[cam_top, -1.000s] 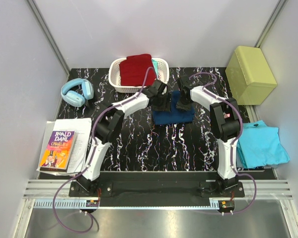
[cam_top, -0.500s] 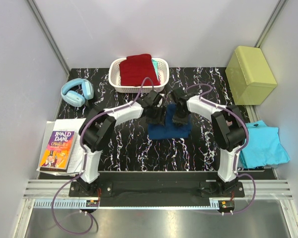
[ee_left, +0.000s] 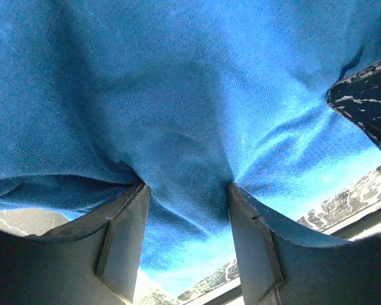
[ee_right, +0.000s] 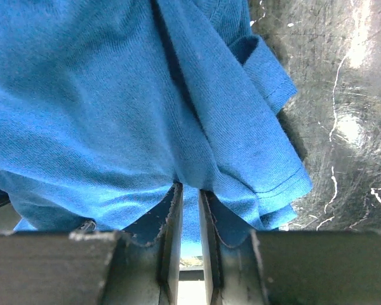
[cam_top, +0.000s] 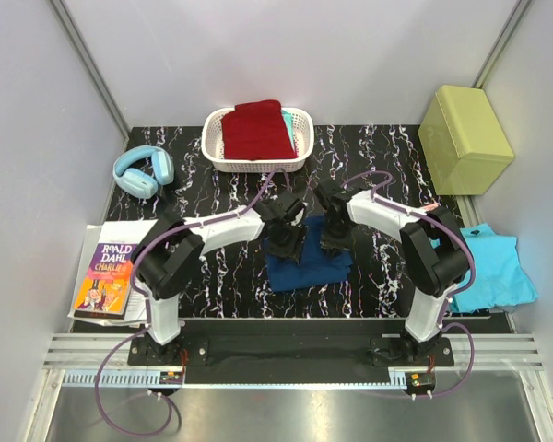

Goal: Fold and stack the t-shirts
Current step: Fold the long partially folded tshirt into a neat square

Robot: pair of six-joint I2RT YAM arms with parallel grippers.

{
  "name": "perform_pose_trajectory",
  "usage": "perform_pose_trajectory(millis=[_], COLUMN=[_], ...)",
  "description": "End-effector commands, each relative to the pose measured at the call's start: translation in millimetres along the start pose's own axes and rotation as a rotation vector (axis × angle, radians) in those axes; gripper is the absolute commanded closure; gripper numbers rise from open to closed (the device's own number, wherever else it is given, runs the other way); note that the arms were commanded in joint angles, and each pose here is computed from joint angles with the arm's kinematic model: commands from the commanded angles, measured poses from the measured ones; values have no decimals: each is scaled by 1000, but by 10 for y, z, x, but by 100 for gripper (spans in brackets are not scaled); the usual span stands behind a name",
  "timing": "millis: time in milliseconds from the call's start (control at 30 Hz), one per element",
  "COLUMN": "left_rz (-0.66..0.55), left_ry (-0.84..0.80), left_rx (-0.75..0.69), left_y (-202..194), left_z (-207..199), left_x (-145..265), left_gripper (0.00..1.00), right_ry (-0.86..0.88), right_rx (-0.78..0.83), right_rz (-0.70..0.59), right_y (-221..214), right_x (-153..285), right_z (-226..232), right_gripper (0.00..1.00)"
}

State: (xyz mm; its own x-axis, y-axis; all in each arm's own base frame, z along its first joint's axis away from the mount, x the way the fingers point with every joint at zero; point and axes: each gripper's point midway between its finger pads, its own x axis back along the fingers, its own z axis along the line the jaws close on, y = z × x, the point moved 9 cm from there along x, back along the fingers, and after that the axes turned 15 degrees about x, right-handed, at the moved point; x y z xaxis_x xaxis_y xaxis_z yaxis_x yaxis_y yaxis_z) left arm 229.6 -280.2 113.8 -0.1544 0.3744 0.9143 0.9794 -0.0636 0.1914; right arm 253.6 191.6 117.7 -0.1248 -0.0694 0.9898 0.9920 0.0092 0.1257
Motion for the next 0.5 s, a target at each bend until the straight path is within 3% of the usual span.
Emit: perform_pose_trajectory(millis=[0,167,267,333,467], left_rz=[-31,-303,-448,-492,-427], left_ry=[9,19,11,-5,9], left_rx=[-2,-19,-17,-20,-6], left_y=[-5,322,497,588,658], left_z=[-35,-197,-291,-321,-265], left_x=[151,644,952,994,761], left_gripper=[41,22,3,1,5], right_ry=[14,20,56,74,36], right_rx=[4,46,82,114,154], right_rz=[-57,-315,-423,-461,-416], right_y=[51,369,560,649,729], right_x=[171,743,1066,1191,1007], right_z=[25,62,144,189,219], right_gripper=[75,56,50,50,57])
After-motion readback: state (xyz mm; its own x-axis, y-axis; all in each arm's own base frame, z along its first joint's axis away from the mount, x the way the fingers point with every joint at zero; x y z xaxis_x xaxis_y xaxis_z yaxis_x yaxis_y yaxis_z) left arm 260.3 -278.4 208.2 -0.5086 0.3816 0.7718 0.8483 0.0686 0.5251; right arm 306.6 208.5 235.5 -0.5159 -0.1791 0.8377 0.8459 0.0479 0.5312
